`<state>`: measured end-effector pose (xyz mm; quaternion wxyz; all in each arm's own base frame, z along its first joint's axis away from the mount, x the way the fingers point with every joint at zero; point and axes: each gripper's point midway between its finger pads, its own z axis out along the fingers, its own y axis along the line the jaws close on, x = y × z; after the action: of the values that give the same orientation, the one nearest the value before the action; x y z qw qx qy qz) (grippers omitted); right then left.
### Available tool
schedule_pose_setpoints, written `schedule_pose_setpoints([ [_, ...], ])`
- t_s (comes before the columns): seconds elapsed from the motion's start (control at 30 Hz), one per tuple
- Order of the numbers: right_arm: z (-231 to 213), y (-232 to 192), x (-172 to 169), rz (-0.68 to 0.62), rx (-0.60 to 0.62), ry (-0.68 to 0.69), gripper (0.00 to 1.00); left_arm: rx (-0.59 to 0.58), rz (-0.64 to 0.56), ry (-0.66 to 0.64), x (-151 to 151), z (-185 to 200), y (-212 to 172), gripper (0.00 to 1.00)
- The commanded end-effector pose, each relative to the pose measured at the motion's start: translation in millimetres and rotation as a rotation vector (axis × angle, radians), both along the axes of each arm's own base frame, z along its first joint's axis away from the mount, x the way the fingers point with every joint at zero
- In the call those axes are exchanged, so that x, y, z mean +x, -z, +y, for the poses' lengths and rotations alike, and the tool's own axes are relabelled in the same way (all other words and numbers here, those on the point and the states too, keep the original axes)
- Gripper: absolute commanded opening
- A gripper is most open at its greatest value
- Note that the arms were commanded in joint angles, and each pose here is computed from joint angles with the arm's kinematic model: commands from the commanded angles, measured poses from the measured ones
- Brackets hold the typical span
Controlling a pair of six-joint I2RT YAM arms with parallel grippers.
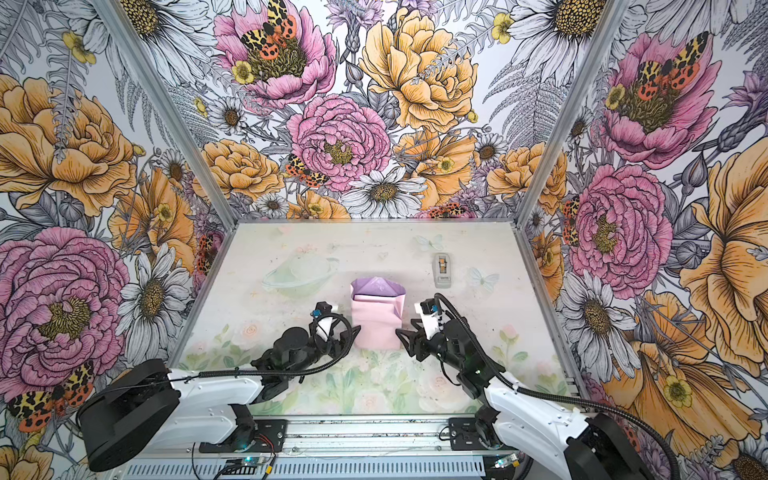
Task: Wrap the gift box in paper
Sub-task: 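Hold the upright box with both grippers, right gripper at the open paper top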
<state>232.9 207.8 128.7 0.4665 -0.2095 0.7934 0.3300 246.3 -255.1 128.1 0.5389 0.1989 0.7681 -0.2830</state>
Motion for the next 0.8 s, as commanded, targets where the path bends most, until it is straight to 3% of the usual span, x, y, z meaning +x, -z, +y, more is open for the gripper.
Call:
schedule_pose_setpoints([
  [0.0,11.8,-36.9,6.7,-0.079,0.053,-0.038,0.64,-0.055,-0.005,0.021,2.4,-9.4,-24.6,0.72],
  [0.23,10.2,-47.0,11.8,-0.066,0.08,-0.008,0.72,-0.069,-0.029,0.007,2.0,-3.9,-42.7,0.74],
  [0.43,9.2,-42.9,11.7,-0.05,0.082,-0.002,0.76,-0.043,-0.017,-0.006,2.1,0.3,-34.1,0.75],
  [0.77,20.0,-1.2,6.5,0.076,0.027,-0.068,0.62,-0.03,0.047,0.045,2.0,-13.2,-4.4,0.67],
])
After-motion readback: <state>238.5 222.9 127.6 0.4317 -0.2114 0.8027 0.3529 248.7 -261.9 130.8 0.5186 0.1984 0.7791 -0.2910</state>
